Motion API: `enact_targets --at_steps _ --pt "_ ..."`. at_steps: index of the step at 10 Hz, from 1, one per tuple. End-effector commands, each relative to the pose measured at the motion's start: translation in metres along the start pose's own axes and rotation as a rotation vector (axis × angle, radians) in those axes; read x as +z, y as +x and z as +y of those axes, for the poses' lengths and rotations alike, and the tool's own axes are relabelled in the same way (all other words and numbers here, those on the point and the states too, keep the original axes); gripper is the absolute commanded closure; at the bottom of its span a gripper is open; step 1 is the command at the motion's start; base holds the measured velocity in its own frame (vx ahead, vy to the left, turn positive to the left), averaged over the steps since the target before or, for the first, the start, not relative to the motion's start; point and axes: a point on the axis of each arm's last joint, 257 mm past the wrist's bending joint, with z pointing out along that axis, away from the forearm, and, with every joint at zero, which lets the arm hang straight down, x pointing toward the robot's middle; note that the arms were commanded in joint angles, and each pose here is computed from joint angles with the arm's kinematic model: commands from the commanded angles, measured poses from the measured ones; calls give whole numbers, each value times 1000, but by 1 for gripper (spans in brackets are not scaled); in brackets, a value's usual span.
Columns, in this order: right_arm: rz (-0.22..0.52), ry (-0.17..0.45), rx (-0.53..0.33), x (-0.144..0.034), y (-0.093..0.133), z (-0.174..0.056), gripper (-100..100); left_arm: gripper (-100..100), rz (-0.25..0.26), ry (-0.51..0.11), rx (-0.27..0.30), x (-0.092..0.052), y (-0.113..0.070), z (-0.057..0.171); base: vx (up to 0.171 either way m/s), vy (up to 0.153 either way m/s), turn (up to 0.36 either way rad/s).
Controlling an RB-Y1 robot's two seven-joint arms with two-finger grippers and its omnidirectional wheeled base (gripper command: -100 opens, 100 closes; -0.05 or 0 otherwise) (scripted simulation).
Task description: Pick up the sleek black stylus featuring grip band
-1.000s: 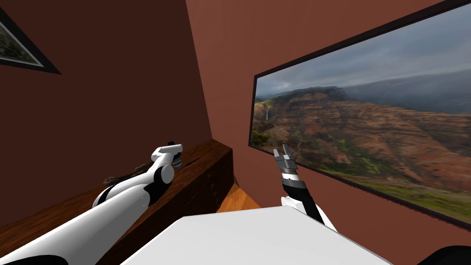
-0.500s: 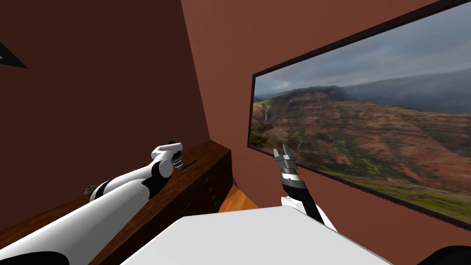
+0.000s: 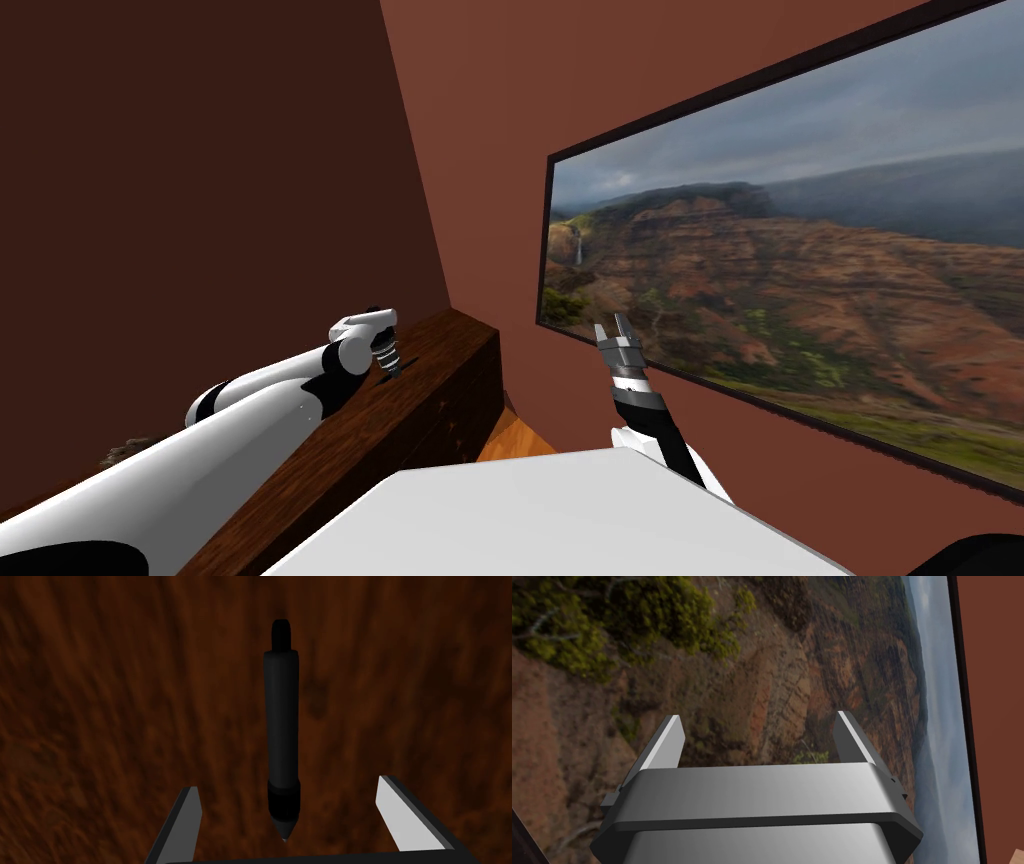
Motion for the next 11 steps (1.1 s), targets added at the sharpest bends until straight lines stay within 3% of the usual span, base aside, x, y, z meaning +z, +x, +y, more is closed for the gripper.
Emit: enact_targets --at_steps 1,2,3,4,5,6,11 --pt "0 0 0 0 0 0 0 -100 -2 -18 0 1 0 6 58 15 -11" --pt "0 0 0 0 0 0 0 -100 -1 -11 0 0 1 3 19 5 -1" --pt "0 0 0 0 0 0 0 0 -2 -14 0 0 0 4 0 0 0" --pt "0 0 0 0 0 0 0 -100 -1 -11 -5 2 -5 2 12 -13 0" --pt "0 0 0 0 0 0 0 -100 -13 -3 -9 4 -14 -1 27 -31 3" --pt "0 0 0 0 0 0 0 -100 -1 -9 -9 5 -11 1 23 -22 7" --pt "0 6 1 -1 0 -2 0 -100 -6 -1 -12 11 -27 -4 18 -13 1"
